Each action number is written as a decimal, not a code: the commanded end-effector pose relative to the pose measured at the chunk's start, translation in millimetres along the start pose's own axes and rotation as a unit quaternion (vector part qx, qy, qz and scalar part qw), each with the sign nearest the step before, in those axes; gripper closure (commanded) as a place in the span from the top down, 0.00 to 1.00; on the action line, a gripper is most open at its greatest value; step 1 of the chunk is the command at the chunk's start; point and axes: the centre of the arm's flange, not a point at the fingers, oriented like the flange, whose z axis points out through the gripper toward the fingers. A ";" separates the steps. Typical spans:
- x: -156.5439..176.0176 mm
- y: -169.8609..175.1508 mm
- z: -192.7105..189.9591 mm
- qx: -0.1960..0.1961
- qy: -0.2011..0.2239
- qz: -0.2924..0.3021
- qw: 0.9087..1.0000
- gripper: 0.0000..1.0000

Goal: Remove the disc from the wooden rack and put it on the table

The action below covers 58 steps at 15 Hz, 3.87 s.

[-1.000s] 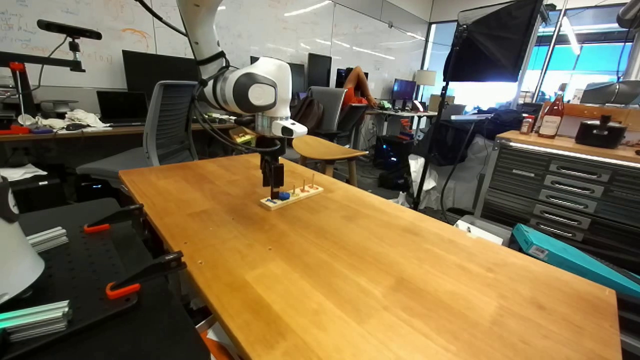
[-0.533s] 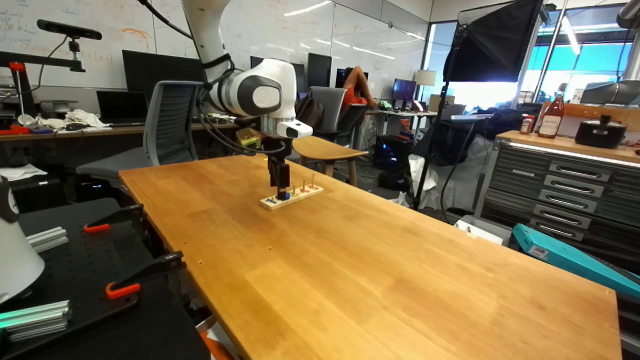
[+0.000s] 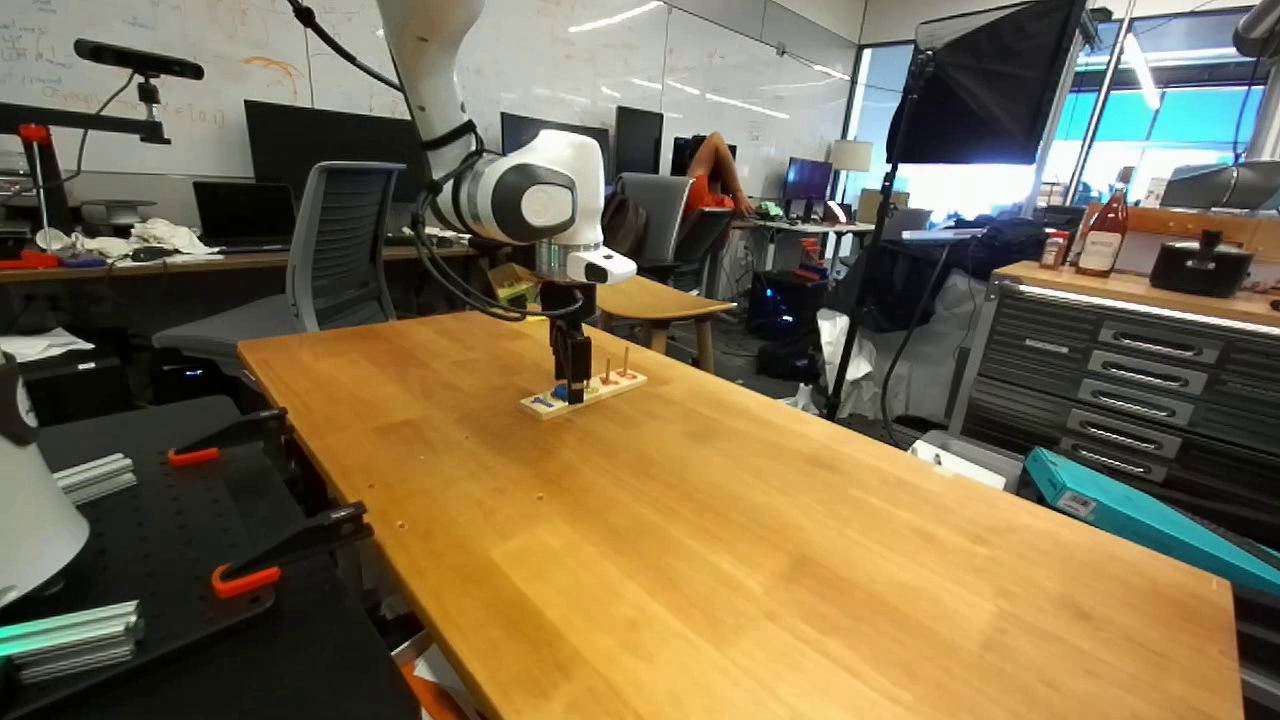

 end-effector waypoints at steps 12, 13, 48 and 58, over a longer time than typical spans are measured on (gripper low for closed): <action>9.6 -10.1 -0.7 -0.025 0.005 0.005 1.000 0.96; 6.7 -10.9 -0.5 -0.025 0.001 0.004 1.000 0.99; 17.0 -31.7 -9.4 -0.033 -0.011 0.016 0.999 1.00; 23.4 -22.0 2.8 -0.038 -0.012 0.021 0.999 0.85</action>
